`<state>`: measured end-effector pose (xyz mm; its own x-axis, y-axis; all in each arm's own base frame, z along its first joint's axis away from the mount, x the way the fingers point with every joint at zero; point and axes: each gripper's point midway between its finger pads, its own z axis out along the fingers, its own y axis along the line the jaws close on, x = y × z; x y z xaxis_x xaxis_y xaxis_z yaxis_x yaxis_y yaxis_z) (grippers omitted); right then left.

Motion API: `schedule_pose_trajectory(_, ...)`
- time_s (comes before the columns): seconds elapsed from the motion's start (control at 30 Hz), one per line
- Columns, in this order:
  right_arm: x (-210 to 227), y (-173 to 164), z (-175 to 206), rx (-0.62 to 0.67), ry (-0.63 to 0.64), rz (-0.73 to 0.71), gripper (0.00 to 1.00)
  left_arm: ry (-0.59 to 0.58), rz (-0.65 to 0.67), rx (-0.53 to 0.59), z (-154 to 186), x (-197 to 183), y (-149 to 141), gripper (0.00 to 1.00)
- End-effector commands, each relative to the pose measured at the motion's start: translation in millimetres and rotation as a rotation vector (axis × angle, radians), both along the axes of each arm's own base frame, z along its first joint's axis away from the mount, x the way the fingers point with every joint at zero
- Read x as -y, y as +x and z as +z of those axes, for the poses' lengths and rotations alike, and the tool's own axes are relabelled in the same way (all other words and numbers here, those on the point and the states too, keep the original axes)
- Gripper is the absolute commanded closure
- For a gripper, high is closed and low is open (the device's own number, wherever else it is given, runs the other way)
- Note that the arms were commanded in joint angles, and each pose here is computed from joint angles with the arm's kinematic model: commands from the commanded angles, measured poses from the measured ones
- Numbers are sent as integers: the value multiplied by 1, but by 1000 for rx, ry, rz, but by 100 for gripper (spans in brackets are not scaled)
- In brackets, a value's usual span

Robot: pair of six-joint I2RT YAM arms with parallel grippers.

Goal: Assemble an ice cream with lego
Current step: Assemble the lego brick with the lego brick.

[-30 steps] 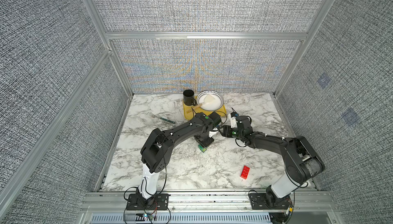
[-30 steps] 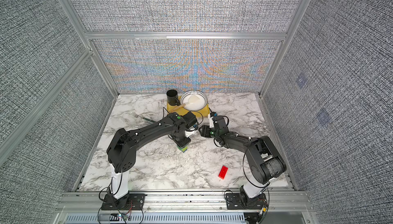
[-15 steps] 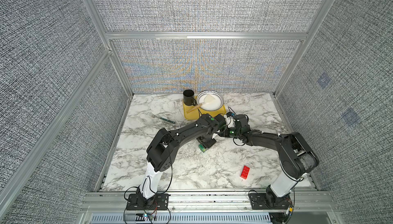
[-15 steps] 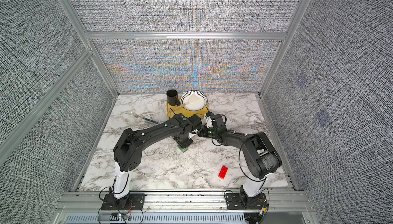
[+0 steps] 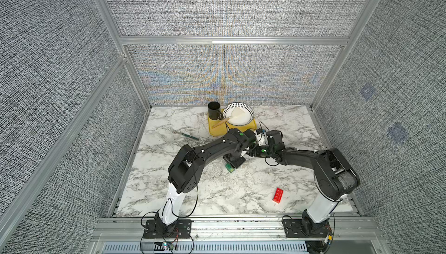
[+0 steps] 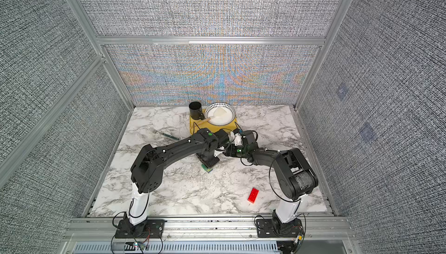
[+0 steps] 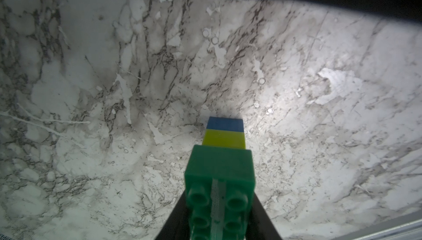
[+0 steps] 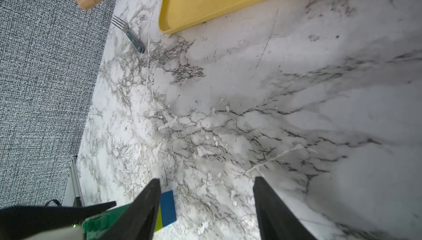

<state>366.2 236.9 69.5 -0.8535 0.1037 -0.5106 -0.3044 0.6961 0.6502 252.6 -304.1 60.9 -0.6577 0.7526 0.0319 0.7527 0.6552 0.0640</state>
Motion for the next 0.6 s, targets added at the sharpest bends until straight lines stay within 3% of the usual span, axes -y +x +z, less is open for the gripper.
schedule_pose_trajectory(0.0, 1, 7, 14, 40, 34, -13, 31, -105, 27, -25, -2, 22, 1, 75)
schedule_pose_trajectory(0.33, 35, 6, 11, 18, 16, -140, 27, -243, 33, 49, 47, 37, 12, 4)
schedule_pose_trajectory(0.37, 43, 8, 13, 21, -3, -175, 26, -254, 35, 58, 52, 36, 14, 1)
schedule_pose_trajectory(0.57, 99, 16, 22, -26, -224, -443, 25, -290, 63, 176, 92, 18, 18, 0)
